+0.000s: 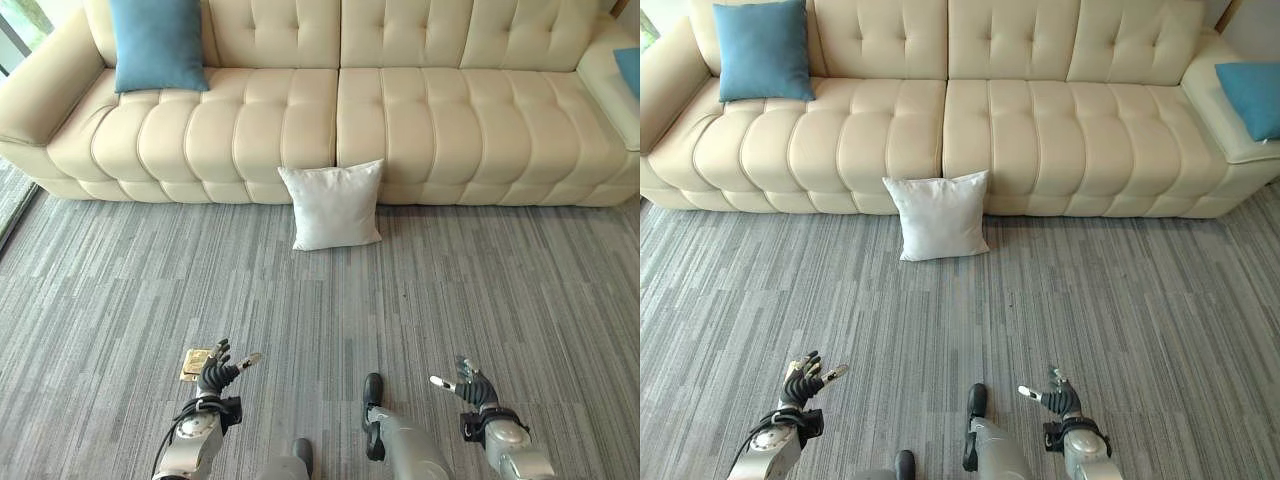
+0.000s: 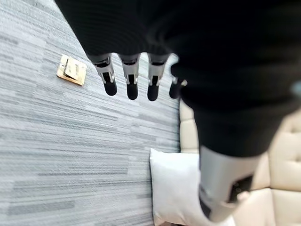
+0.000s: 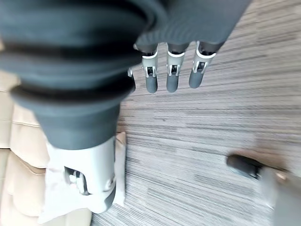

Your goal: Pick up all the scattered cushions and arrange them neatly on the sofa.

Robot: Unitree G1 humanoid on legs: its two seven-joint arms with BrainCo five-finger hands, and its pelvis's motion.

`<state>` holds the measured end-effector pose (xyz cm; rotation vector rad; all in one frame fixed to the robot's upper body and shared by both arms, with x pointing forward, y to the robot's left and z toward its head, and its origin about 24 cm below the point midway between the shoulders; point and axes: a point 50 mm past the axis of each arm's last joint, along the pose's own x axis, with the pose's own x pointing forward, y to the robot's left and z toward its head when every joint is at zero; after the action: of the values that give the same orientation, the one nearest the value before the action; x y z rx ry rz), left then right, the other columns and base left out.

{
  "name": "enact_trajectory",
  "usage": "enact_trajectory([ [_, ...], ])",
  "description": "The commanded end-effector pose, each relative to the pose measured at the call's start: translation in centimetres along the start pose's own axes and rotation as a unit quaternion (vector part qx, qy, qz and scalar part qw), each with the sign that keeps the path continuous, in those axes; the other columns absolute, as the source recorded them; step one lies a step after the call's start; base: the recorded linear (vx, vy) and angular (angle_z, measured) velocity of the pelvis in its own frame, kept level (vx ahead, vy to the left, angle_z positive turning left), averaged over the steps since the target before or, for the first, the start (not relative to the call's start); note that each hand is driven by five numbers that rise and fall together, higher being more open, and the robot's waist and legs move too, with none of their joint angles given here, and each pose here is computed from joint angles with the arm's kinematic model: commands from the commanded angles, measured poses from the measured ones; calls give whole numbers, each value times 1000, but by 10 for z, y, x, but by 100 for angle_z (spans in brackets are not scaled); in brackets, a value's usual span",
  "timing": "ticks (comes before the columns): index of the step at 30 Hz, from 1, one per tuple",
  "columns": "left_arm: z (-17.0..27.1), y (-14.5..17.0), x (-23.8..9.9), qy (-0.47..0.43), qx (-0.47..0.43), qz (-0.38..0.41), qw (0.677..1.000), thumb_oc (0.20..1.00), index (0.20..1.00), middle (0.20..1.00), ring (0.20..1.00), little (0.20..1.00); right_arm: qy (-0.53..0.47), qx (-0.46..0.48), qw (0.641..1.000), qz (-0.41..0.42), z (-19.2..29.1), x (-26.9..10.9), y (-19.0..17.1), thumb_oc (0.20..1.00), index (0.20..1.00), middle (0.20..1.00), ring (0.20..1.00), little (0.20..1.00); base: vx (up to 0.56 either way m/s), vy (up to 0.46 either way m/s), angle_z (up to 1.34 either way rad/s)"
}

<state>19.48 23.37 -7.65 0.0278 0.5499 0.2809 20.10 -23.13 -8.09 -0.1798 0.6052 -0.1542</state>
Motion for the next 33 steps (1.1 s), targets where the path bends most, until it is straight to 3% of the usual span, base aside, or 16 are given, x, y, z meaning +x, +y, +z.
enact_trajectory([
  [1,23,-6,6,-53,-6,-11,998,1000,1000,1000,1000,1000,-31,1,999,-17,13,2,-14,1000,1000,1000,1000,1000,239,-7,0],
  [19,1,13,-3,-14,11,14,1000,1000,1000,1000,1000,1000,-1,-24,1000,-8,-2,-1,-9,1000,1000,1000,1000,1000,300,134,-6],
  [23,8,24,-1,-23,29,26,999,1000,1000,1000,1000,1000,-2,-21,1000,4,0,0,0,1000,1000,1000,1000,1000,238,238,2],
  [33,31,17,5,-66,-9,21,998,1000,1000,1000,1000,1000,21,17,1000,-8,-10,-1,0,1000,1000,1000,1000,1000,304,-24,-3],
])
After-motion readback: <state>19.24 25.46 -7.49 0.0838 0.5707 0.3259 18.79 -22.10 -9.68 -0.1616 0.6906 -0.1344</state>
